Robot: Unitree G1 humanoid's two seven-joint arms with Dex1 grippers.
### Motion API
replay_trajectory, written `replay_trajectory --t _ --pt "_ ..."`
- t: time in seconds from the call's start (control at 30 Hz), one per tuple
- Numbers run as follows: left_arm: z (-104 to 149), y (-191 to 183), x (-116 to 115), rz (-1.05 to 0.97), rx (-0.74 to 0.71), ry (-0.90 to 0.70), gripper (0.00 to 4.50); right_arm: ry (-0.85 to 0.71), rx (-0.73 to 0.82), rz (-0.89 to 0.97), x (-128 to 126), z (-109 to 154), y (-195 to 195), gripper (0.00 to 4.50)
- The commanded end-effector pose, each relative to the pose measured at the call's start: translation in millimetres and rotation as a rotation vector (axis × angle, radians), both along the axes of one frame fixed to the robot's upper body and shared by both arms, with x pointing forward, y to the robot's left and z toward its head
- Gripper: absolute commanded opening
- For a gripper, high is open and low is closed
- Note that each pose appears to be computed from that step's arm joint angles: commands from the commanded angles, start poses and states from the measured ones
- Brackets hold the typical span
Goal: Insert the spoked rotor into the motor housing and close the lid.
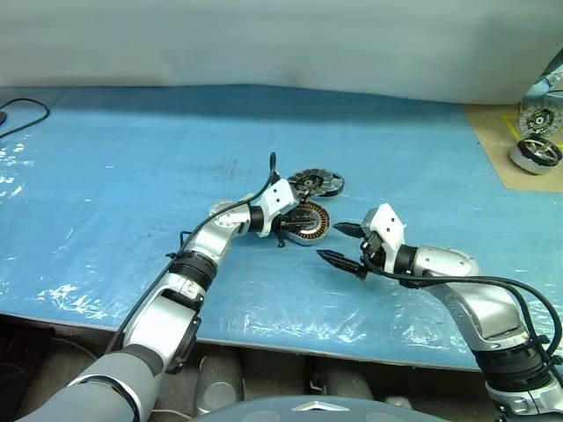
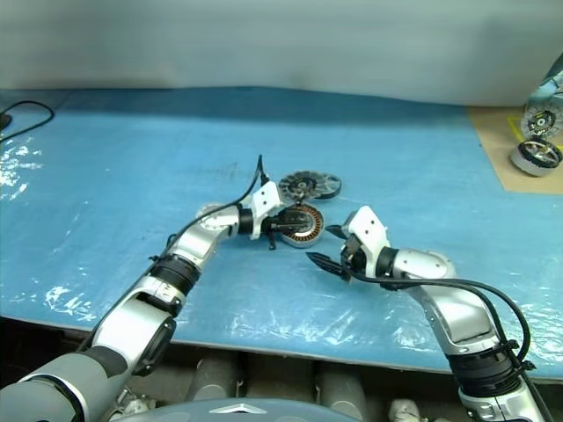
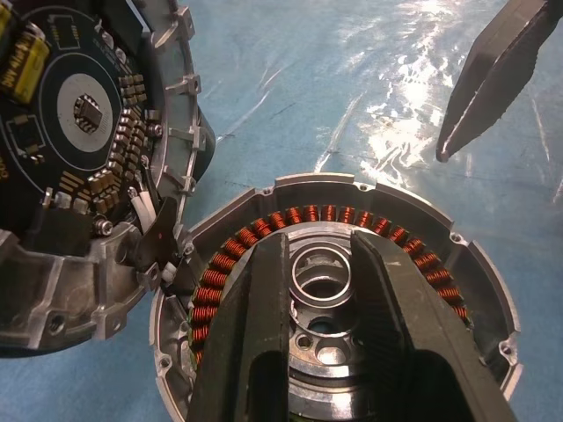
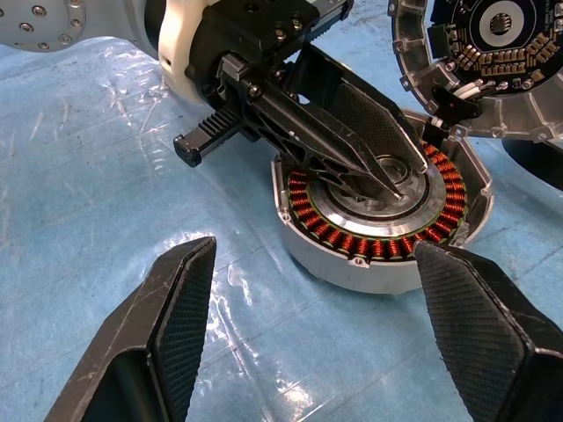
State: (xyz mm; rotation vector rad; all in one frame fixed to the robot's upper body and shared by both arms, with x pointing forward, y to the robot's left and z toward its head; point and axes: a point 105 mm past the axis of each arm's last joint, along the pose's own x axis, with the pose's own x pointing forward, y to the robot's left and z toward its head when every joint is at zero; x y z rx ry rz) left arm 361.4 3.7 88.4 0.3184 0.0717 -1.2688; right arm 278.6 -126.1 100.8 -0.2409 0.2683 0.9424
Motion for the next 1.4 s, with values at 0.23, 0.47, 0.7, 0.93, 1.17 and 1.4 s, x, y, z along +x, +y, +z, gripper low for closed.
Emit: replay_trajectory --t 0.23,0.47,0.7,0.93,1.17,1.4 --pt "-17 3 -10 -0.024 0.052 0.032 0.78 -0.037 0.002 0.019 1 6 4 3.79" --pt "-16 9 -6 -0.002 0.062 0.009 2.98 -0.038 0.001 0.024 2 7 5 3.79" --pt "6 15 -9 -0.019 -0.014 -0.037 2.98 -0.042 0.008 0.026 3 10 6 3.79" --pt "35 29 -23 -0.035 -0.127 -0.104 3.02 -0.079 0.12 0.025 12 35 11 3.37" --pt "52 43 -38 -0.032 -0.212 -0.1 3.02 -0.078 0.106 0.076 22 30 27 1.02" --pt "39 66 -50 0.003 -0.204 -0.044 3.02 -0.073 0.1 0.052 45 24 37 0.03"
